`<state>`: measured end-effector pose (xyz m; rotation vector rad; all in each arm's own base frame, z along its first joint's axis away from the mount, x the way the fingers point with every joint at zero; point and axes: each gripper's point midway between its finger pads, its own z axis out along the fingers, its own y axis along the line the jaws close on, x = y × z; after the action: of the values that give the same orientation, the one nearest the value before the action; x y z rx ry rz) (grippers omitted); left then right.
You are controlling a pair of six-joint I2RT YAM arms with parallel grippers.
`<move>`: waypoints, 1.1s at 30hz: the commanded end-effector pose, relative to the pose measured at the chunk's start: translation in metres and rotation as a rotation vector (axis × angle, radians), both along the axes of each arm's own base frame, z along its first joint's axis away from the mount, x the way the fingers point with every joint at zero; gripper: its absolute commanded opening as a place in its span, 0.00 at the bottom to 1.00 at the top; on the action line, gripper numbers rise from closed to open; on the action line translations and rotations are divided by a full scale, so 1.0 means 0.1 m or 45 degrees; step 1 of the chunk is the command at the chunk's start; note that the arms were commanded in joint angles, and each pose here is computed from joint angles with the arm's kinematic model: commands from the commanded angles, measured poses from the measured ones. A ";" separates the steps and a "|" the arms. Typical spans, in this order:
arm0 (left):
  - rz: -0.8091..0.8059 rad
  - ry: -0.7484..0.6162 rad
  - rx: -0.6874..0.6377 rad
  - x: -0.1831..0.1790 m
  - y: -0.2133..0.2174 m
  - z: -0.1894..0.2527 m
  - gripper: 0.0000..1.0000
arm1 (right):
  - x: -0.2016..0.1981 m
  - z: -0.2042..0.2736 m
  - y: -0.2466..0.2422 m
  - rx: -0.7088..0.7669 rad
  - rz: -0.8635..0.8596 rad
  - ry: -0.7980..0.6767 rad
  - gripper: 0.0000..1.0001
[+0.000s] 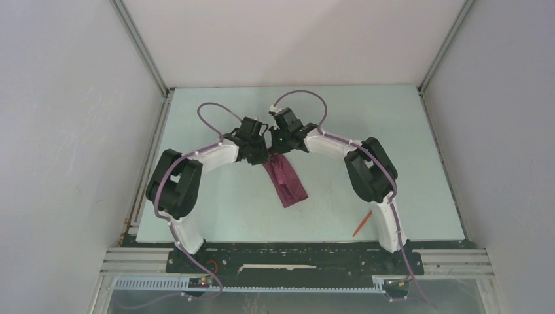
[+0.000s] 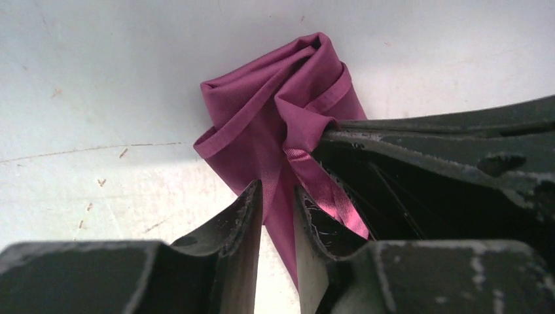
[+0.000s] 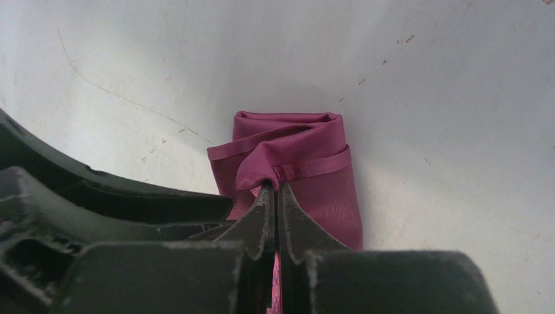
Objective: Fold the napkin into a case and place the utensils inside
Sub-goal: Stuff the top corner of the smaller-rectangle-folded napkin into the folded napkin.
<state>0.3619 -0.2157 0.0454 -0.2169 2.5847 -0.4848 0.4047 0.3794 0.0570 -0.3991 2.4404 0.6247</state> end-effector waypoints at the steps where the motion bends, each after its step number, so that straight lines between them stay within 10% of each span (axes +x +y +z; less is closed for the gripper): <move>1: -0.025 -0.025 0.173 0.08 0.08 -0.03 0.30 | 0.08 0.43 0.02 0.097 -0.026 -0.077 0.00; 9: -0.052 -0.011 0.234 0.07 0.03 -0.11 0.31 | 0.06 0.41 0.02 0.103 -0.024 -0.068 0.00; 20: 0.007 -0.062 0.234 0.15 0.07 -0.02 0.01 | -0.07 0.34 0.01 0.125 -0.005 -0.016 0.00; 33: 0.060 -0.173 0.124 0.13 0.07 0.15 0.00 | -0.20 0.27 -0.02 0.158 0.015 0.006 0.00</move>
<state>0.3595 -0.2048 0.0340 -0.1661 2.5675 -0.2880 0.3805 0.3722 0.0484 -0.3820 2.4735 0.7148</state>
